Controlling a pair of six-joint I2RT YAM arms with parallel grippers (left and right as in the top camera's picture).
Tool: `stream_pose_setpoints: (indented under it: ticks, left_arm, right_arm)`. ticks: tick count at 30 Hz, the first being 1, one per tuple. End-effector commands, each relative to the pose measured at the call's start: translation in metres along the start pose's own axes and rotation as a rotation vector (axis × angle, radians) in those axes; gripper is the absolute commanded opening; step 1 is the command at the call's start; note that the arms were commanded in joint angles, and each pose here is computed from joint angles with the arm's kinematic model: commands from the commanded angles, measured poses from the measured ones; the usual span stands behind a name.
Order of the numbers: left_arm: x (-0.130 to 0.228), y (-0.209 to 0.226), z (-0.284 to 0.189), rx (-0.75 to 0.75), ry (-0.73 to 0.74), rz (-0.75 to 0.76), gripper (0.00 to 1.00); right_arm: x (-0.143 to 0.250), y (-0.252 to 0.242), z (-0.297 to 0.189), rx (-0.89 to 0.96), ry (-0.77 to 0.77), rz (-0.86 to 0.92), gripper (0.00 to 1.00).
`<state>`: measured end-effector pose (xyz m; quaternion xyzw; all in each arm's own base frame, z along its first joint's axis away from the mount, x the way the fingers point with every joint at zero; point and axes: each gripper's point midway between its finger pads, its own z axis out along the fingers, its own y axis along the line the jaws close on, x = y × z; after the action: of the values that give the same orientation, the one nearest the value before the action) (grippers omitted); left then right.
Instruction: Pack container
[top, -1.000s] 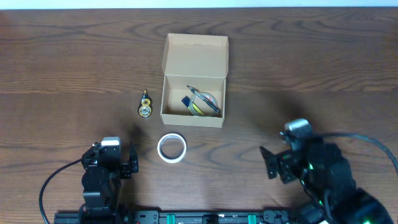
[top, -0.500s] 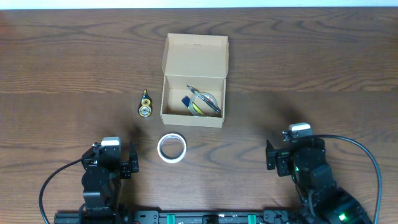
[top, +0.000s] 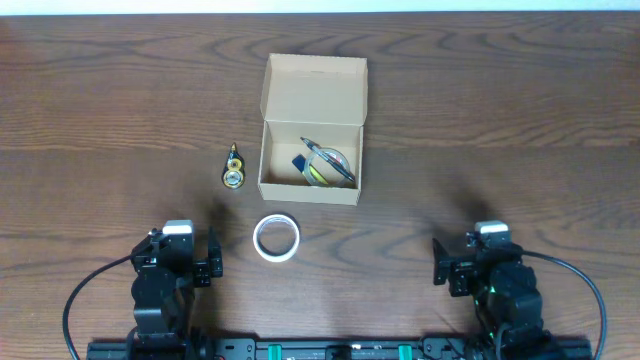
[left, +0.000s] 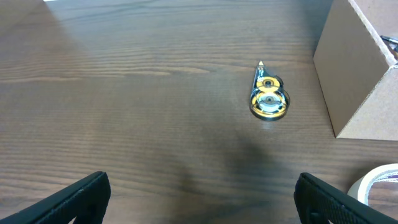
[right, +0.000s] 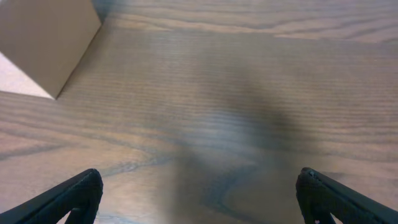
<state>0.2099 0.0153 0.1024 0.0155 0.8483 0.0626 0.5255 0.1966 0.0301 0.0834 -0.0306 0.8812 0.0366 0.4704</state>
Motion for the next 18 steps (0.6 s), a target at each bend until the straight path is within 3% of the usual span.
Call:
stream_pose_setpoints:
  ticks: [1,18]
  left_arm:
    - [0.0048,0.0017,0.0018,-0.014,0.01,0.009,0.95]
    - [0.0048,0.0017,0.0018,-0.014,0.01,0.009,0.95]
  right_arm:
    - [0.0052,-0.0003,0.0028,-0.013,-0.005,-0.005,0.99]
    - [0.0043,-0.0018,0.0023,-0.008,-0.009,-0.055,0.99]
